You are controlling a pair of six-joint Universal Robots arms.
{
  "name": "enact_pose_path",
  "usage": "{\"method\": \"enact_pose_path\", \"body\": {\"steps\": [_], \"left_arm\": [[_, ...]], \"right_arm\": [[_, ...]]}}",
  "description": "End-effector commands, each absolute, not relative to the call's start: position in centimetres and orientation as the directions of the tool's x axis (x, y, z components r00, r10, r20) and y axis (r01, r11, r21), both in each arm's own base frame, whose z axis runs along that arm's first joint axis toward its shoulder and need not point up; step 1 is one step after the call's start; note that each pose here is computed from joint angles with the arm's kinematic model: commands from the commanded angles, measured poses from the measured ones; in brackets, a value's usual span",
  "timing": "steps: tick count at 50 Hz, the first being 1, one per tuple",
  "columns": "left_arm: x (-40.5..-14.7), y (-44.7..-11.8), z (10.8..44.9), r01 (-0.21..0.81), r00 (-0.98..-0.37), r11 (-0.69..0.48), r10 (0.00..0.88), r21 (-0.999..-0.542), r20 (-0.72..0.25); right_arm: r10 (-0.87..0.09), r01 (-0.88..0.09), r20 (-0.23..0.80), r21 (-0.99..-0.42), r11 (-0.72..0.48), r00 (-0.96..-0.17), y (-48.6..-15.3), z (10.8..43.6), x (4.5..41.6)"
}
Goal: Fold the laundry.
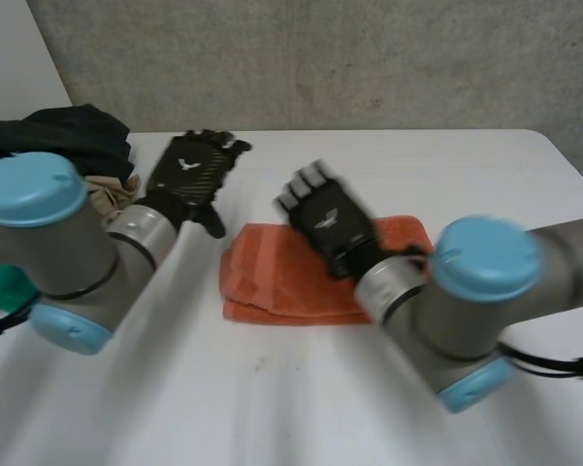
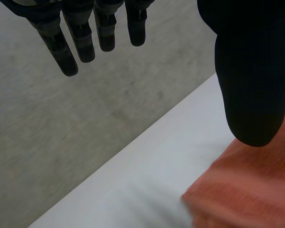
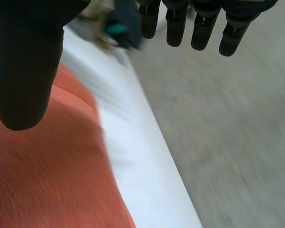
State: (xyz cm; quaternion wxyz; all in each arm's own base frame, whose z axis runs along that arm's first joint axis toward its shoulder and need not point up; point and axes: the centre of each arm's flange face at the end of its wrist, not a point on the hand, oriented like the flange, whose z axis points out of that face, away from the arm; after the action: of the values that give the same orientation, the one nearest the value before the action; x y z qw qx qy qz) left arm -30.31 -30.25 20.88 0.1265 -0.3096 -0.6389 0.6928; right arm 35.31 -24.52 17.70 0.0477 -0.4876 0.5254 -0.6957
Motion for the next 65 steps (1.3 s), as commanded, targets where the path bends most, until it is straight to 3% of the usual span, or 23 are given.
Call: {"method": "enact_pose_path", "body": {"steps": [1,7,10,16,19,22,25,26,29,35,39,40,41,44,45,46,49,53,60,65], "left_arm": [[-34.7,-28.0,19.4,0.213,-0.702,-0.167,0.659,-0.963,-0.270],[-36.5,-26.9,18.0,0.224,-0.670,-0.149,0.694,-0.963,-0.264],[-36.3,-26.9,17.8,0.233,-0.682,-0.136,0.683,-0.963,-0.261],[-35.4,-27.0,19.0,0.238,-0.711,-0.125,0.653,-0.963,-0.260],[-33.8,-27.6,20.0,0.246,-0.740,-0.111,0.620,-0.963,-0.261],[-32.6,-28.2,20.8,0.244,-0.761,-0.112,0.593,-0.963,-0.262],[-31.5,-28.5,21.4,0.242,-0.779,-0.114,0.568,-0.963,-0.264],[-31.1,-28.5,21.5,0.245,-0.784,-0.110,0.562,-0.963,-0.263],[-30.6,-28.6,21.4,0.250,-0.792,-0.099,0.552,-0.963,-0.262],[-29.8,-28.7,20.7,0.254,-0.827,-0.055,0.506,-0.966,-0.246],[-29.7,-29.0,21.0,0.220,-0.850,-0.041,0.482,-0.975,-0.212],[-29.8,-29.0,21.2,0.210,-0.853,-0.041,0.481,-0.977,-0.203],[-30.1,-29.0,21.6,0.186,-0.854,-0.045,0.486,-0.981,-0.185],[-30.6,-29.0,22.4,0.148,-0.857,-0.051,0.492,-0.988,-0.154],[-31.4,-28.7,22.6,0.123,-0.850,-0.047,0.511,-0.991,-0.130],[-31.7,-28.4,22.7,0.113,-0.846,-0.043,0.521,-0.993,-0.119],[-33.5,-27.0,22.1,0.093,-0.817,0.000,0.571,-0.996,-0.077],[-35.0,-25.9,19.0,0.148,-0.790,0.109,0.611,-0.983,-0.051],[-35.0,-25.7,14.2,0.296,-0.813,0.301,0.578,-0.907,-0.074],[-33.8,-25.9,12.3,0.360,-0.843,0.396,0.526,-0.845,-0.113]], "right_arm": [[-0.590,-0.449,0.415,-0.888,-0.097,-0.693,-26.7,17.9,28.8],[-0.565,-0.546,0.380,-0.823,0.154,-0.732,-28.1,13.2,24.5],[-0.514,-0.572,0.419,-0.800,0.182,-0.749,-29.5,12.5,23.0],[-0.342,-0.648,0.602,-0.761,0.026,-0.721,-32.8,14.7,22.5],[-0.319,-0.623,0.634,-0.767,-0.151,-0.704,-31.8,17.3,25.7],[-0.399,-0.520,0.637,-0.770,-0.370,-0.659,-27.8,20.0,31.1],[-0.501,-0.435,0.642,-0.765,-0.475,-0.580,-24.3,20.1,34.2],[-0.571,-0.391,0.639,-0.768,-0.507,-0.515,-22.4,19.2,35.6],[-0.688,-0.350,0.624,-0.780,-0.519,-0.370,-19.3,15.9,37.5],[-0.780,-0.414,0.556,-0.806,-0.422,-0.287,-18.4,12.6,37.5],[-0.781,-0.405,0.502,-0.845,-0.350,-0.371,-19.5,13.9,37.6],[-0.773,-0.391,0.480,-0.861,-0.325,-0.415,-20.1,14.5,37.5],[-0.746,-0.361,0.426,-0.895,-0.263,-0.512,-21.8,15.9,37.1],[-0.693,-0.295,0.316,-0.943,-0.155,-0.648,-24.5,18.0,35.4],[-0.671,-0.247,0.235,-0.966,-0.079,-0.704,-25.8,19.2,34.3],[-0.665,-0.226,0.197,-0.973,-0.043,-0.721,-26.2,19.8,33.8],[-0.677,-0.171,0.066,-0.981,0.089,-0.733,-27.3,20.3,33.3],[-0.676,-0.184,-0.027,-0.954,0.238,-0.737,-28.7,18.2,33.4],[-0.668,-0.273,-0.056,-0.885,0.377,-0.742,-30.0,15.0,33.7],[-0.689,-0.402,0.018,-0.822,0.402,-0.725,-30.2,12.9,33.5]]}}
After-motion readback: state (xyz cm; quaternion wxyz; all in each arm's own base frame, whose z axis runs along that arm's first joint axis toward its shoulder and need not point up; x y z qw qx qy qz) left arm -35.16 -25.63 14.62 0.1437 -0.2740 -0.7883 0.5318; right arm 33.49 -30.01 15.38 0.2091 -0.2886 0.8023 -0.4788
